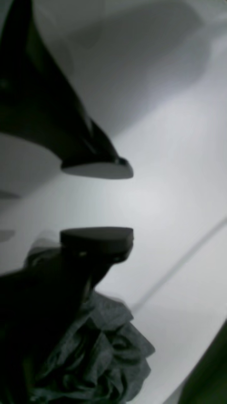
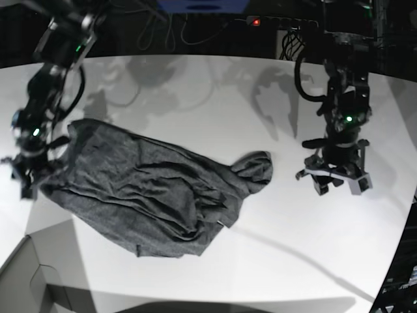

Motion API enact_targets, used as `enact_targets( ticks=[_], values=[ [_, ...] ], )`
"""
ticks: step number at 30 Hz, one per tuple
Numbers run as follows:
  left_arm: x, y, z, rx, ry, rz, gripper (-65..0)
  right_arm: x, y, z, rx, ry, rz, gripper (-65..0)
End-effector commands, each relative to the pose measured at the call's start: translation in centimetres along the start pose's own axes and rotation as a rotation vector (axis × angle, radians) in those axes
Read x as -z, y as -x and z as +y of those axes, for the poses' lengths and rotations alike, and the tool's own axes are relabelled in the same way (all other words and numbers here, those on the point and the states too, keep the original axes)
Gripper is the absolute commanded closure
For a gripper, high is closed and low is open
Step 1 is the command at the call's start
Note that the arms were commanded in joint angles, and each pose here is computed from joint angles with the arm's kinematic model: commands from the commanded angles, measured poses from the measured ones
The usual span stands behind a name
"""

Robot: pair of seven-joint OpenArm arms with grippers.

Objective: Layout the t-shirt on the table in an organized manner, then fold the t-shirt properly
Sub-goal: 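Lower both grippers onto opposite edges of the shirt and grasp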

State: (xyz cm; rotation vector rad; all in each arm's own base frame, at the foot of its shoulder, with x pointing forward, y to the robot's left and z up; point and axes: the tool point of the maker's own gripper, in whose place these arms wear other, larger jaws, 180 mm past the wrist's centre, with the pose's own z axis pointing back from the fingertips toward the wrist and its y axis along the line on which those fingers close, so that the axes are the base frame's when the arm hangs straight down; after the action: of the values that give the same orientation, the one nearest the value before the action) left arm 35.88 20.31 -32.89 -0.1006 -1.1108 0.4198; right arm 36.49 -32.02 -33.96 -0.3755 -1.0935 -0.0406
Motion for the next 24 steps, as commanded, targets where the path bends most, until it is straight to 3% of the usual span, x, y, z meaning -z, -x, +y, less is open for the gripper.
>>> enact_targets(
  ticks=[1, 6, 10, 17, 24],
  values=[
    [0.0, -1.3, -1.1, -0.01, 0.023, -0.046, -29.2, -0.6, -2.3, 0.0, 0.009, 0.008, -0.081, -27.8],
    [1.8, 1.4, -6.8, 0.025, 0.13, 0.027, -43.0, -3.2, 0.9, 7.2, -0.017, -0.14, -0.029, -27.8],
    [3.7, 2.8, -11.9, 0.073, 0.214, 0.077, -43.7, -4.7, 3.4, 11.0, -0.047, -0.234, 0.02, -27.8],
    [6.7, 3.8, -17.2, 0.028, 0.239, 0.148, -43.7, -5.3, 6.6, 12.8, -0.063, -0.285, 0.095, -27.8],
    [8.1, 5.5, -18.5, 0.026, 0.224, 0.213, -43.6, -5.1, 9.4, 12.5, -0.073, -0.292, 0.165, -27.8]
  ],
)
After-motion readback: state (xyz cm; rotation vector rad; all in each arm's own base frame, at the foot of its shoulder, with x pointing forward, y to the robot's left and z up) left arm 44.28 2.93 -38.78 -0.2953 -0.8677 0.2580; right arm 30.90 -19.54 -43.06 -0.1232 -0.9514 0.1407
